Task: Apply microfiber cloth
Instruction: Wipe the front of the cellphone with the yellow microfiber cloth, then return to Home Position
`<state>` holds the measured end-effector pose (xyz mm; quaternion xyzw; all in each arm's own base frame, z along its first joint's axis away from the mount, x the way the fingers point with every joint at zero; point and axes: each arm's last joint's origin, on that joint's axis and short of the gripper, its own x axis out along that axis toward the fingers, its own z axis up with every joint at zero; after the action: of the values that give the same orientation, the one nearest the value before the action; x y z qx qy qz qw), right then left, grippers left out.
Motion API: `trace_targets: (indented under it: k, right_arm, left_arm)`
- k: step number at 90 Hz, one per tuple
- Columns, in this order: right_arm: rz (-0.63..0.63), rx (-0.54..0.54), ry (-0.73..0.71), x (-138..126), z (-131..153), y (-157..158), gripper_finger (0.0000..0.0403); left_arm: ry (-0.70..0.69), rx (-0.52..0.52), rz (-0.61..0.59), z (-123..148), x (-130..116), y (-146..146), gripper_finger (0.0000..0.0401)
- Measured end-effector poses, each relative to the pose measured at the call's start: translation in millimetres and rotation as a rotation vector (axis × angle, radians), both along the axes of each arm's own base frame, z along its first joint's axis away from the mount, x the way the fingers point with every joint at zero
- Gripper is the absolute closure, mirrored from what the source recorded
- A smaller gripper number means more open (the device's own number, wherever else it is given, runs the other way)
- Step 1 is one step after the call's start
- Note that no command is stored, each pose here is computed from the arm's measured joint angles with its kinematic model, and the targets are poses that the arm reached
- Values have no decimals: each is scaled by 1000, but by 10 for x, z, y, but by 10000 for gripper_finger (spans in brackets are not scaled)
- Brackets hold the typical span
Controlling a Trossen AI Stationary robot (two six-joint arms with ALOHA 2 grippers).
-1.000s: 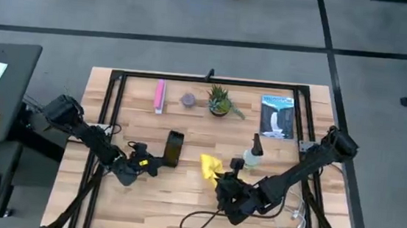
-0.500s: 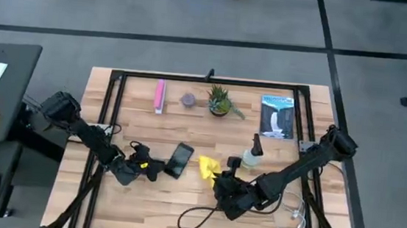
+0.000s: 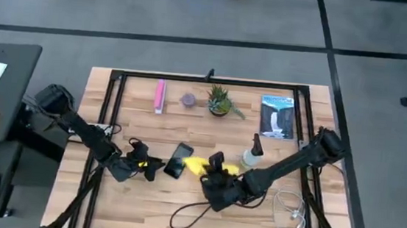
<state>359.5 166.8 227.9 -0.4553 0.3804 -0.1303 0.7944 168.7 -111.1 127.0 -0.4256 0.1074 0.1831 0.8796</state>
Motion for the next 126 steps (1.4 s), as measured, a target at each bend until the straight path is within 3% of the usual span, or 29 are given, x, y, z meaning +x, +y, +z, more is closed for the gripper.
trace_targets:
  k: [7,17,37,45,60,75,89,104,126]
  right_arm:
    - [17,2,29,27,-18,-42,403]
    - [65,167,101,87,-162,-56,403]
    - [89,351,226,235,-849,99,393]
    - [62,425,243,255,-978,107,374]
    - [62,706,313,317,-880,-72,306]
    - [157,847,348,293,-559,-211,223]
    - [243,870,293,171,-130,-242,173]
    - [360,838,130,-104,544,-268,165]
    - [393,809,-12,-660,1285,-580,187]
  left_arm:
    - [-1,2,0,2,0,0,271]
    - [1,4,1,-1,-1,1,271]
    - [1,8,1,2,1,0,271]
    - [0,8,0,2,1,0,271]
    - [-2,3,2,5,2,-1,271]
    - [-13,28,-1,21,9,-4,271]
    - [-86,135,40,147,64,-20,271]
    - [-143,263,14,418,162,-30,271]
    - [-289,339,-85,954,115,181,271]
